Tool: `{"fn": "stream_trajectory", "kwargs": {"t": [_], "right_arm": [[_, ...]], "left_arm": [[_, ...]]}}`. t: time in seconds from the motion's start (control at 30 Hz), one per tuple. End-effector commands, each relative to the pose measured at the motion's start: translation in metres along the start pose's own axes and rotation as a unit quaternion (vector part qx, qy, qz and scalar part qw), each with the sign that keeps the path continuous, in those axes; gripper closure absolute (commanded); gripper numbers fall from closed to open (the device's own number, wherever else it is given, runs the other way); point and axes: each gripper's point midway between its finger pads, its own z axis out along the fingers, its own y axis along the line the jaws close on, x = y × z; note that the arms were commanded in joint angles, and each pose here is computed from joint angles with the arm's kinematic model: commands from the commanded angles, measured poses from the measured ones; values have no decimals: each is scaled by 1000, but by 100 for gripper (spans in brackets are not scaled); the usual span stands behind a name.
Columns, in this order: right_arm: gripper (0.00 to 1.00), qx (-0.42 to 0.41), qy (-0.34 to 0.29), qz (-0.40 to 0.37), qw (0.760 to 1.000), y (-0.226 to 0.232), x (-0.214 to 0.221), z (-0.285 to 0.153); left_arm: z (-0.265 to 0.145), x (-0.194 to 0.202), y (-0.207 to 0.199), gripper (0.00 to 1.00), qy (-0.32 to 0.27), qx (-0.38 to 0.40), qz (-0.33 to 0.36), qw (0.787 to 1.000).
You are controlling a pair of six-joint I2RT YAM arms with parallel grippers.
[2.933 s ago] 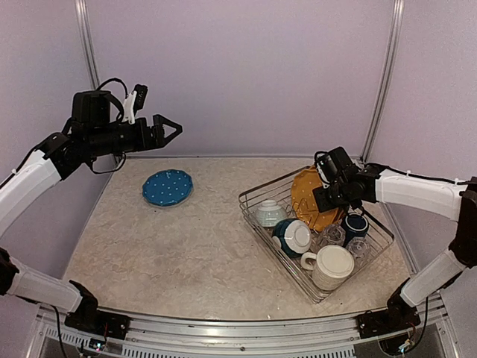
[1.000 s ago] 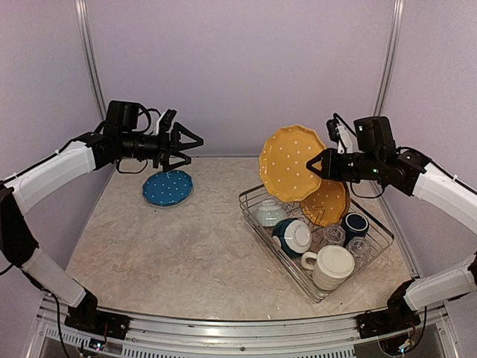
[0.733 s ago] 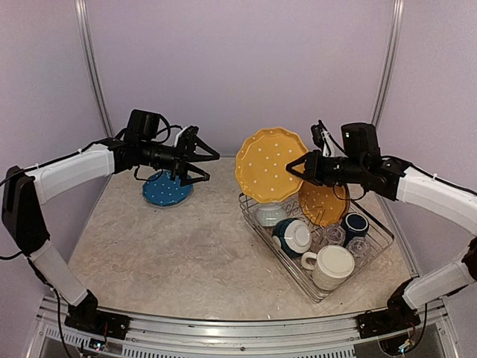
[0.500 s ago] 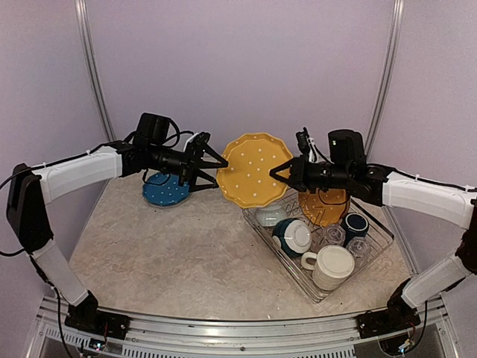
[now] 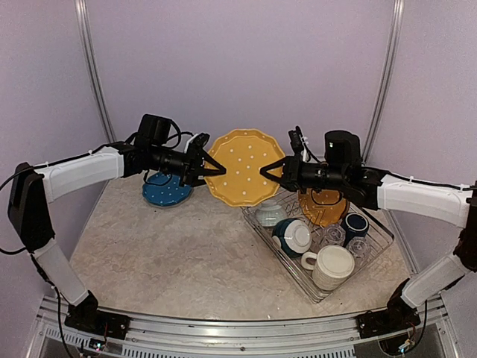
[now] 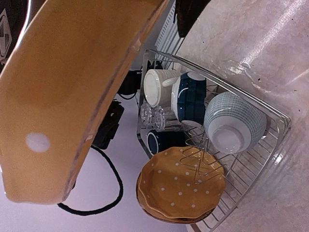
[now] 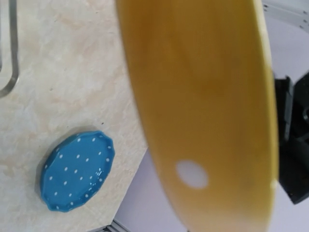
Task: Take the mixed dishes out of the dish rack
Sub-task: Pass from the right arm to the left, then place the plate on the plate.
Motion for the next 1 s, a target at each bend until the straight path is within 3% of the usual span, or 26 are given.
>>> {"fn": "stream_trajectory", "kwargs": {"t": [0.0, 0.1, 0.2, 0.37, 0.47, 0.67, 0.8, 0.97], "right_arm": [[100, -75, -39, -30, 996, 36, -18, -4], [100, -74, -35, -32, 996, 35, -17, -2], [96, -51, -35, -32, 998, 23, -16, -2], [28, 17, -39, -42, 998, -6, -21, -9], [3, 68, -38, -55, 995, -25, -23, -17], [0, 161, -29, -81, 983, -52, -24, -36], [1, 238, -21, -106, 965, -68, -29, -52], [0, 322, 2, -118, 939, -88, -28, -72]], "left_arm": [[-5, -1, -9, 78, -10, 14, 17, 1000], [-11, -6, -10, 100, -21, 11, 19, 1000], [-17, -12, -7, 100, -33, 5, 8, 999], [-30, -23, 3, 100, -60, -14, -2, 998], [-39, -31, 6, 100, -73, -18, -6, 997], [-71, -55, 32, 100, -116, -58, -35, 991], [-106, -73, 70, 100, -163, -129, -80, 975], [-150, -93, 108, 100, -205, -161, -131, 956]]}}
